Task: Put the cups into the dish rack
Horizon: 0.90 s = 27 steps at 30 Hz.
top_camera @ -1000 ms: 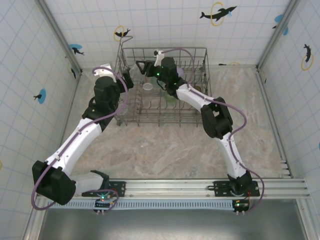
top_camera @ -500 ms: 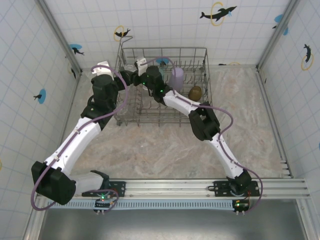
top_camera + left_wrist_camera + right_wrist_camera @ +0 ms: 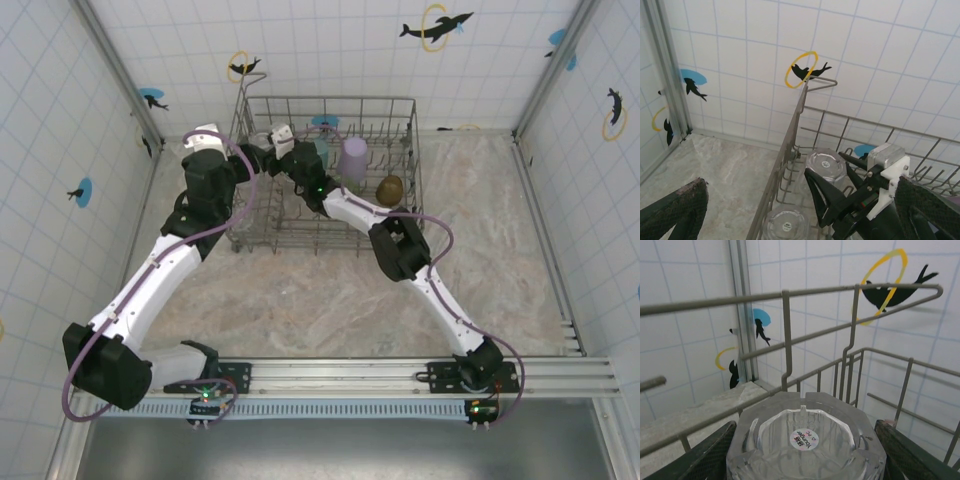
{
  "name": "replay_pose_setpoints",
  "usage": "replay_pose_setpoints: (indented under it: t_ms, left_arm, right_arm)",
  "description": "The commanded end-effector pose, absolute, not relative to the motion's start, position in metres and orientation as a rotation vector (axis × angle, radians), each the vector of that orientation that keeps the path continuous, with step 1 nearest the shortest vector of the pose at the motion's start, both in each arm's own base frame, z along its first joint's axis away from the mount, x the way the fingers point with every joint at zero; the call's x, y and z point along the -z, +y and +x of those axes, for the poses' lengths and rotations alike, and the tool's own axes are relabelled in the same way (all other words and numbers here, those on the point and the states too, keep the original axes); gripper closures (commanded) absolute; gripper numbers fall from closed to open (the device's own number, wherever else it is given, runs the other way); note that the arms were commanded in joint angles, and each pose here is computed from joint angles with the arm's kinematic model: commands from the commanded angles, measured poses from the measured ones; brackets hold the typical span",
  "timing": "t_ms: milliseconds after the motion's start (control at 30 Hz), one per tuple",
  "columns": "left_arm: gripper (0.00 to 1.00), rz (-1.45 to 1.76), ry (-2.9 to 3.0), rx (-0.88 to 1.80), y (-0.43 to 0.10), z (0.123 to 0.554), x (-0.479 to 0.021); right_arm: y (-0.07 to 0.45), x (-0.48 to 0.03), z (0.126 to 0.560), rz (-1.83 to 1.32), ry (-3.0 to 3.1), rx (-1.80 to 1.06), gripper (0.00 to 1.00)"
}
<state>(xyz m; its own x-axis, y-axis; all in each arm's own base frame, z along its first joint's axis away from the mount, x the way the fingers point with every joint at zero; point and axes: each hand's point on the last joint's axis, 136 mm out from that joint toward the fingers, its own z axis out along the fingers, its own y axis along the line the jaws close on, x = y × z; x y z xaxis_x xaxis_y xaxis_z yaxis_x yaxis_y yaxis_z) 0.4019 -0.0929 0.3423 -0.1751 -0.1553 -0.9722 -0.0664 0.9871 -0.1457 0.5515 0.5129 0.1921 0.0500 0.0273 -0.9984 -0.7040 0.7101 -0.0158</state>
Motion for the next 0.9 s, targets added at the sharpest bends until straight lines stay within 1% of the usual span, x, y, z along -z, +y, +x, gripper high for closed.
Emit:
replay_pose_setpoints:
  t_ms: [0,333,500,700,867]
  left_arm:
    - [0.02,-0.172,1.747,0.057,-0.086,0.396,-0.345]
    - [0.02,-0.173,1.762,0.033,-0.082,0.395,-0.333]
    - [0.02,-0.172,1.768,0.025,-0.08,0.395,-0.331]
    - [0.02,-0.167,1.765,0.022,-0.079,0.393,-0.333]
    - [0.02,-0.171,1.771,0.016,-0.077,0.393,-0.329]
  right_arm:
    - [0.529,-0.216,0.538,-0.589,1.308,-0.64,0.7]
    - [0.542,-0.226,0.516,-0.655,1.282,-0.765,0.72]
    - [0.542,-0.227,0.513,-0.647,1.274,-0.819,0.72]
    - [0.537,-0.211,0.525,-0.599,1.29,-0.822,0.72]
    - [0.536,-0.188,0.531,-0.571,1.341,-0.843,0.72]
